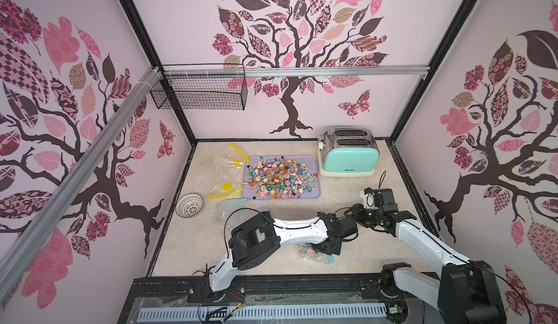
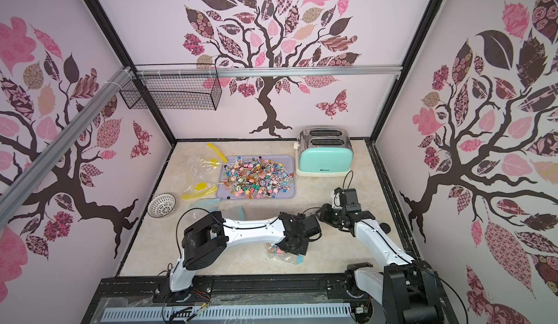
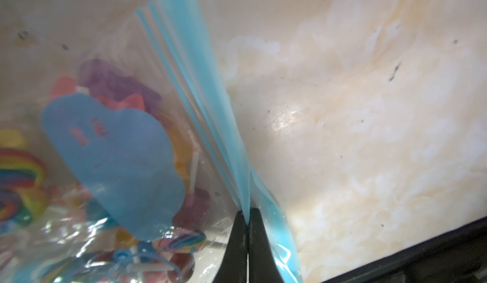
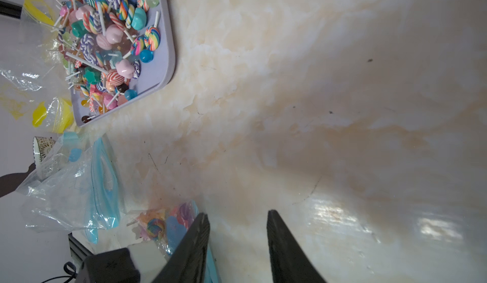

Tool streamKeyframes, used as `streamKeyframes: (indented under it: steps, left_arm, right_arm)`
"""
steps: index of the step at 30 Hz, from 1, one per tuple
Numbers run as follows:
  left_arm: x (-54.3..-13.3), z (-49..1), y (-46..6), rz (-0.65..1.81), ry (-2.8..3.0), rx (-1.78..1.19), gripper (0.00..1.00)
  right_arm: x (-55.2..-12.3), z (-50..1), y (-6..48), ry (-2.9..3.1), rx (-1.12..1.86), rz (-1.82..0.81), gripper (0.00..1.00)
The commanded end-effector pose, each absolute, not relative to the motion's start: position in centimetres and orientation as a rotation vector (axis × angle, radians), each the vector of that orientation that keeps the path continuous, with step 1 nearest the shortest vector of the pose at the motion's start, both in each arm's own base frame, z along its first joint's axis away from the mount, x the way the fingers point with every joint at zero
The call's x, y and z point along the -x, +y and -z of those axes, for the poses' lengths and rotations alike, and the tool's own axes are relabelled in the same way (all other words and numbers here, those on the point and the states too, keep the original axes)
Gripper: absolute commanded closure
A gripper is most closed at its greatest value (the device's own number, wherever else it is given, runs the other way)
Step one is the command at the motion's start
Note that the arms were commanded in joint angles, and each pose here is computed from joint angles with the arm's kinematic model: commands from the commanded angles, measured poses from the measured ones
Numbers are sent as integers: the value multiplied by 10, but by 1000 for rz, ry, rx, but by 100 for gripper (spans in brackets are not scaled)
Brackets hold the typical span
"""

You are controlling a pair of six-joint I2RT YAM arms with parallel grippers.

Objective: Pour candies out of the ziploc bag
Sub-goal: Open the ziploc bag at the center of the board.

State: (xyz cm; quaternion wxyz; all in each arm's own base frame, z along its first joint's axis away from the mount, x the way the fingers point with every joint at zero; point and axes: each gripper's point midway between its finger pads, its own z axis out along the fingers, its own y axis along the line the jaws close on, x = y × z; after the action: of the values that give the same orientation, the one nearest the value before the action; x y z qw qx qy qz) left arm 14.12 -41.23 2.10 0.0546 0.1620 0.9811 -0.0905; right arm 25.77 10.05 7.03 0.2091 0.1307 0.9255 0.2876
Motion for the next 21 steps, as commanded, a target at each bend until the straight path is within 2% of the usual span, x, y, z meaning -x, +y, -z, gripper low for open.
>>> streamKeyframes:
  steps: [1,4,9,21]
  left_arm:
    - [-148,-39,-406,343,2896,-441,100]
    - [-150,-55,-406,470,2822,-421,100]
    - [-148,-65,-406,615,2751,-409,100]
    - [-147,-59,-409,651,2753,-397,100]
  right_arm:
    - [-247,-74,116,2591,-283,-936,55]
    - [-235,-76,134,2608,-222,-1046,55]
    - [-206,-74,174,2668,-17,-1082,54]
    - [-174,-69,190,2673,107,-1218,58]
